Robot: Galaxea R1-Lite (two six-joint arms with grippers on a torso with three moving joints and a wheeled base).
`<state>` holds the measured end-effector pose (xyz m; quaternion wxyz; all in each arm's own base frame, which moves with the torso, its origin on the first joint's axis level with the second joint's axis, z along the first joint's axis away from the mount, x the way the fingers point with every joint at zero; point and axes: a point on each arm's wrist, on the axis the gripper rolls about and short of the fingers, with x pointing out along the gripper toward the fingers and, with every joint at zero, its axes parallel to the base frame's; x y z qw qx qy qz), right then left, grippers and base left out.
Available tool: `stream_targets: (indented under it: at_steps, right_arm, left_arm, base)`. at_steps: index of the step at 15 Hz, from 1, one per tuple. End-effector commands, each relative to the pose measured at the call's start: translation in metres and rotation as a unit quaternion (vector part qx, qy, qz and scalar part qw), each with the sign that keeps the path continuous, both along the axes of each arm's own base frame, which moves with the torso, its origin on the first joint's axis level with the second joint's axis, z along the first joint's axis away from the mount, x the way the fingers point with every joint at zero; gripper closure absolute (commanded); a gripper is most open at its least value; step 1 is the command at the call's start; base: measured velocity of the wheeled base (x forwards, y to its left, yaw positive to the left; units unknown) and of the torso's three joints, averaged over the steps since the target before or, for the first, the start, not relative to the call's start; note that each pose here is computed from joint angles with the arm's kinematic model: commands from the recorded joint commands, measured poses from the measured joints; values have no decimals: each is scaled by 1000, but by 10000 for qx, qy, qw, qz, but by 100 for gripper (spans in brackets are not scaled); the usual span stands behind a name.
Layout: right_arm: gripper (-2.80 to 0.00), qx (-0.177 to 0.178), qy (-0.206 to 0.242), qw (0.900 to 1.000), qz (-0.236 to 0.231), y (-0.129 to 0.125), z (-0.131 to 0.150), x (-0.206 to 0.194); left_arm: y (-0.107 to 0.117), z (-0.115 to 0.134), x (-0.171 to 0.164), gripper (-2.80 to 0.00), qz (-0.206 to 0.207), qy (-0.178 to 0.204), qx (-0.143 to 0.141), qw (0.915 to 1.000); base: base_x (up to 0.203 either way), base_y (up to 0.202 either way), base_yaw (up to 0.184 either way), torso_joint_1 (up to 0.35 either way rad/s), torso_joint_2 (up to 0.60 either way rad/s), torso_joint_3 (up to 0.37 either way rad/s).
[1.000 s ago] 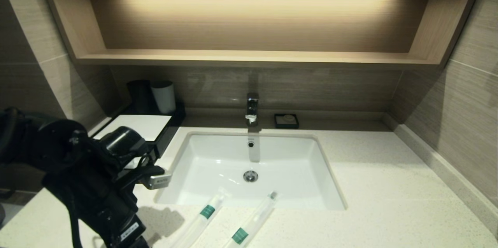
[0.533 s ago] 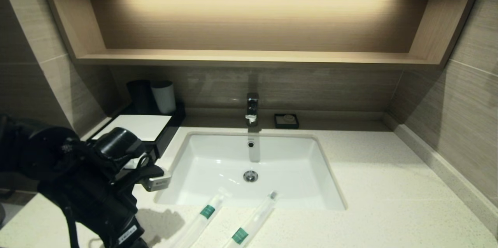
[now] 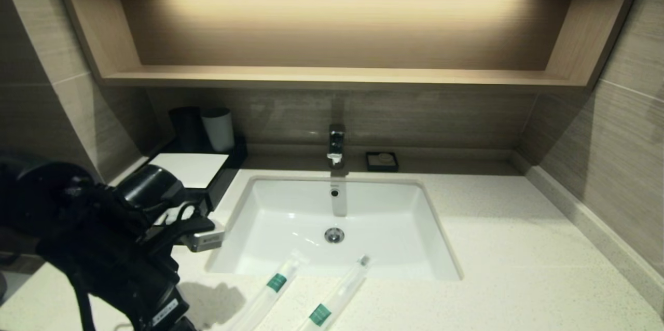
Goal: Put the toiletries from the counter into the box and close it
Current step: Pick up the bathroom toiletry
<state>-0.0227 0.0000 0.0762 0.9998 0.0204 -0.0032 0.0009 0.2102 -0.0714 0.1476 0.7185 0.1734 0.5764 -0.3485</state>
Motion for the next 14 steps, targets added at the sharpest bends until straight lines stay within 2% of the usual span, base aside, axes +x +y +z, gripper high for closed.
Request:
stream_targets:
  at_steps: [1, 3, 7, 14]
  right_arm:
    - [0, 3, 1, 10000, -1, 0, 0, 0]
    - [0, 3, 1, 10000, -1, 0, 0, 0]
    - [0, 3, 1, 10000, -1, 0, 0, 0]
    - [0, 3, 1, 10000, -1, 0, 0, 0]
  left_arm:
    - [-17, 11, -14, -280, -260, -110, -99, 9996]
    - [-32, 18, -17, -280, 10, -26, -204, 9998]
    - [-44, 18, -7, -280, 1, 11, -172, 9999]
    - [-70, 23, 18, -280, -70, 672, 260, 9974]
  base:
    - [0, 0, 0, 0, 0, 0]
    - [0, 0, 0, 0, 0, 0]
    - [0, 0, 0, 0, 0, 0]
    - [0, 0, 0, 0, 0, 0]
